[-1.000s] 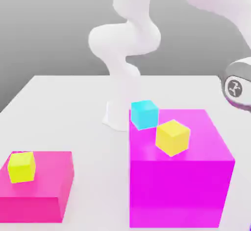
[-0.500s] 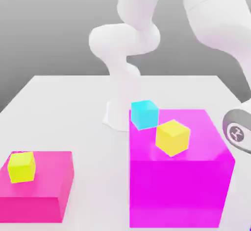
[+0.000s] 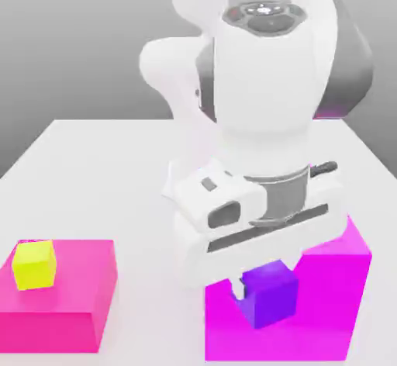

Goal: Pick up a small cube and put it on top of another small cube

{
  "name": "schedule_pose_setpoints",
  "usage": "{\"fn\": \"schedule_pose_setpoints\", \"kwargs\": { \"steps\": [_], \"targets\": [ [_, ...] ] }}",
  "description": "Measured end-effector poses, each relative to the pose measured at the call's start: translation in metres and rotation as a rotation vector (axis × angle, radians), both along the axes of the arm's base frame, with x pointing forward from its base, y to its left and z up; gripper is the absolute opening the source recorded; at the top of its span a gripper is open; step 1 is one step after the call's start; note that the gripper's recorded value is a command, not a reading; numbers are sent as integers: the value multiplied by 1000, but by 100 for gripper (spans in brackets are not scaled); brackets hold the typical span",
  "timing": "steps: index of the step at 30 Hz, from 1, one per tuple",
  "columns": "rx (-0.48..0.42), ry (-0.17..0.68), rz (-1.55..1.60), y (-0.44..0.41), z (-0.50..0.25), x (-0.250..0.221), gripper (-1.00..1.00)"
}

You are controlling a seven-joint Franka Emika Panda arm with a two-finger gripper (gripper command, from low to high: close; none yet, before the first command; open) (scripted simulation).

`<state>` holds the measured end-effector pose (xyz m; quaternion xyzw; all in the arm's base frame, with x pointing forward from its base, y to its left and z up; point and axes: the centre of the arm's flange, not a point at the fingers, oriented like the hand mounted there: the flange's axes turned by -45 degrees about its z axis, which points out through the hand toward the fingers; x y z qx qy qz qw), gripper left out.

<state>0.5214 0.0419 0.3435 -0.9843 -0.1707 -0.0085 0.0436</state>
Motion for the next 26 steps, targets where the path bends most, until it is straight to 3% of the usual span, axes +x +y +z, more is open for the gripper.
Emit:
{"fn": "schedule_pose_setpoints", "kwargs": {
  "steps": [17,23,24,26],
  "targets": [
    [-17,16,-59,-13,107,-155,-100],
    [-81,4,-15,5,64,-176,-100],
    [-82,4,-15,5,55,-177,100],
    [-82,4,-15,5,55,-177,100]
  ]
}}
